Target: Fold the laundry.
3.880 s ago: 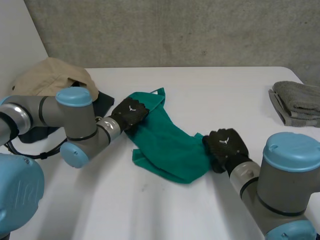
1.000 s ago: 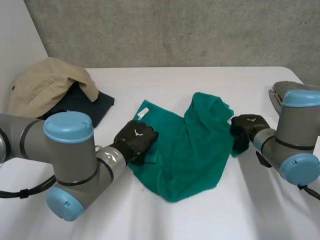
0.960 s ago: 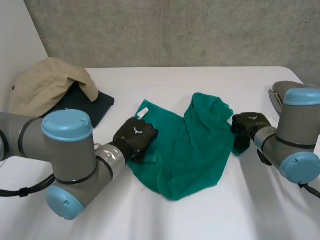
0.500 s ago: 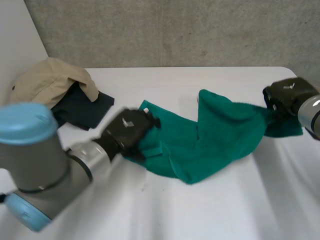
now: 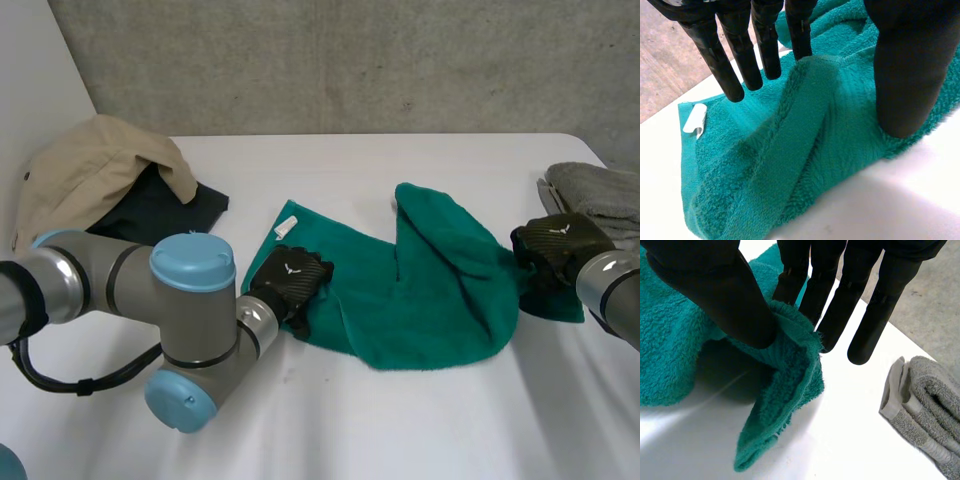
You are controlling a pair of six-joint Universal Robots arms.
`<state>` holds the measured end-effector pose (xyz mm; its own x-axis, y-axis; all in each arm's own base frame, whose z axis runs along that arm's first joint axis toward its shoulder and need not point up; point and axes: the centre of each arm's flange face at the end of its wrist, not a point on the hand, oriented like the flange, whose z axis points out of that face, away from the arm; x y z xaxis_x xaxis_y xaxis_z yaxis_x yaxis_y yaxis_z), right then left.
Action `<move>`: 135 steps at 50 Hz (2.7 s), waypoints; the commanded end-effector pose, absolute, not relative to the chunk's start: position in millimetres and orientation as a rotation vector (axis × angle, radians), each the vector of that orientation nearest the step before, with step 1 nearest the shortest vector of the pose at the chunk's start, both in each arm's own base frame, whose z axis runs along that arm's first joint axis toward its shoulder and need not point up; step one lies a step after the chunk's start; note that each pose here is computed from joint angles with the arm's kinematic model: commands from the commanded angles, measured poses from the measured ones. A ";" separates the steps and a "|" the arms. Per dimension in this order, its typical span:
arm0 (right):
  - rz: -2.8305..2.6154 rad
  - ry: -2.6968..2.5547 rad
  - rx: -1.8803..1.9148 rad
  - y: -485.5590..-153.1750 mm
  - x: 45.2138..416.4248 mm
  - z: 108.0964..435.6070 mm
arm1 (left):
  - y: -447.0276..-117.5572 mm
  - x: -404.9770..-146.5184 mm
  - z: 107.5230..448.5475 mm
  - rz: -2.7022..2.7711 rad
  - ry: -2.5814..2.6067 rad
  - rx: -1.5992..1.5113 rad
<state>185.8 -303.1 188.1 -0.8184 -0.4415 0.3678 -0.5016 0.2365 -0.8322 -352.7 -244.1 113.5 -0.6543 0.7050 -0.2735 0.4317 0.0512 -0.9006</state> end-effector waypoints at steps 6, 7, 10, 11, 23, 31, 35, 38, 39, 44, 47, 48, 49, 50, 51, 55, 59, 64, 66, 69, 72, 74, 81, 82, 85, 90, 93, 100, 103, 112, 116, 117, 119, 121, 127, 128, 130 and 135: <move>1.664 -2.429 0.932 -301.0 186.2 184.5 | -245.4 -354.4 130.0 1.690 -2.054 -1.143; 1.667 -2.424 0.935 -300.8 186.6 184.0 | -247.0 -355.6 130.6 1.697 -2.049 -1.141; 1.662 -2.429 0.936 -300.0 186.5 182.2 | -252.5 -357.9 124.7 1.699 -2.054 -1.140; 1.662 -2.429 0.936 -300.0 186.5 182.2 | -254.7 -357.8 122.2 1.698 -2.060 -1.138; 1.674 -2.415 0.930 -303.0 185.1 185.0 | -266.7 -362.6 113.0 1.665 -2.109 -1.144; 1.703 -2.191 0.988 -310.9 173.9 229.6 | -267.9 -347.5 200.7 1.907 -2.059 -0.992; 1.685 -2.016 1.062 -301.6 166.8 275.0 | -262.6 -322.2 253.5 2.041 -1.997 -0.898; 1.683 -1.920 1.052 -298.4 156.7 311.0 | -253.6 -295.9 295.1 2.161 -1.942 -0.819; 1.688 -1.902 1.044 -296.9 154.8 320.1 | -251.3 -288.8 303.4 2.189 -1.932 -0.800; 1.710 -1.858 1.031 -287.3 150.1 360.7 | -242.7 -250.8 332.2 2.309 -1.915 -0.714; 1.691 -1.872 1.045 -280.8 148.8 373.1 | -244.5 -240.4 332.0 2.314 -1.932 -0.706; 1.679 -1.878 1.054 -280.6 148.8 373.8 | -249.4 -233.9 325.8 2.296 -1.963 -0.710; 1.646 -1.891 1.082 -280.3 149.2 371.6 | -251.0 -231.9 324.1 2.291 -1.973 -0.710; 1.626 -1.897 1.099 -281.9 149.2 368.5 | -253.1 -229.5 322.5 2.287 -1.982 -0.711; 1.602 -1.907 1.118 -284.5 149.3 363.7 | -256.5 -226.8 319.0 2.273 -1.994 -0.716; 1.471 -1.974 1.214 -308.4 149.5 328.4 | -272.8 -232.6 293.7 2.181 -2.048 -0.754; 1.424 -2.025 1.232 -331.9 152.4 303.6 | -300.9 -247.9 269.7 2.122 -2.078 -0.777; 1.571 -1.922 1.056 -384.9 161.8 301.9 | -345.3 -277.7 276.9 2.238 -1.938 -0.757; 1.680 -1.838 0.940 -400.8 165.1 317.7 | -365.2 -293.1 302.8 2.382 -1.780 -0.696; 1.945 -1.605 0.704 -420.9 172.9 366.3 | -385.4 -298.1 351.9 2.624 -1.495 -0.542; 2.156 -1.368 0.541 -428.9 175.6 406.1 | -392.0 -292.3 399.8 2.807 -1.174 -0.334; 2.233 -1.268 0.485 -431.4 176.1 418.1 | -392.1 -289.3 413.5 2.849 -1.061 -0.249; 2.330 -1.153 0.467 -428.9 182.3 424.2 | -400.1 -280.6 404.6 2.853 -1.081 -0.196; 2.319 -1.195 0.505 -429.6 185.1 412.8 | -402.0 -279.8 395.1 2.836 -1.137 -0.212; 2.291 -1.271 0.573 -431.7 188.0 391.4 | -405.6 -279.2 361.6 2.771 -1.301 -0.268; 2.175 -1.507 0.735 -433.1 191.2 328.8 | -402.9 -276.6 294.7 2.635 -1.563 -0.358; 2.084 -1.673 0.839 -434.3 194.4 279.0 | -396.8 -274.6 262.1 2.554 -1.680 -0.417; 1.844 -1.963 0.972 -426.1 193.1 190.5 | -360.4 -274.3 184.7 2.261 -1.905 -0.654; 1.708 -2.080 1.030 -411.8 189.3 167.6 | -337.0 -267.8 155.6 2.127 -2.038 -0.731; 1.157 -2.352 1.299 -302.0 171.8 171.4 | -229.3 -218.6 153.4 1.635 -2.473 -1.152; 0.950 -2.262 1.468 -256.5 149.3 178.6 | -175.2 -198.3 160.1 1.356 -2.572 -1.378; 0.932 -2.234 1.497 -251.6 145.5 179.4 | -169.4 -195.3 161.8 1.328 -2.579 -1.407; 0.907 -2.178 1.536 -245.2 140.3 179.4 | -165.2 -189.2 165.8 1.321 -2.582 -1.457; 0.920 -2.148 1.520 -246.6 137.4 179.1 | -170.4 -189.0 168.6 1.361 -2.559 -1.479; 1.110 -2.113 1.360 -271.8 139.2 188.0 | -217.8 -199.2 176.0 1.640 -2.482 -1.401; 1.181 -2.091 1.312 -286.0 141.8 188.1 | -224.8 -203.1 175.0 1.672 -2.465 -1.387; 1.242 -2.064 1.287 -299.4 147.6 184.3 | -245.3 -213.5 175.2 1.772 -2.414 -1.309; 1.490 -1.895 1.243 -343.0 179.2 179.0 | -285.2 -231.7 175.0 1.899 -2.340 -1.125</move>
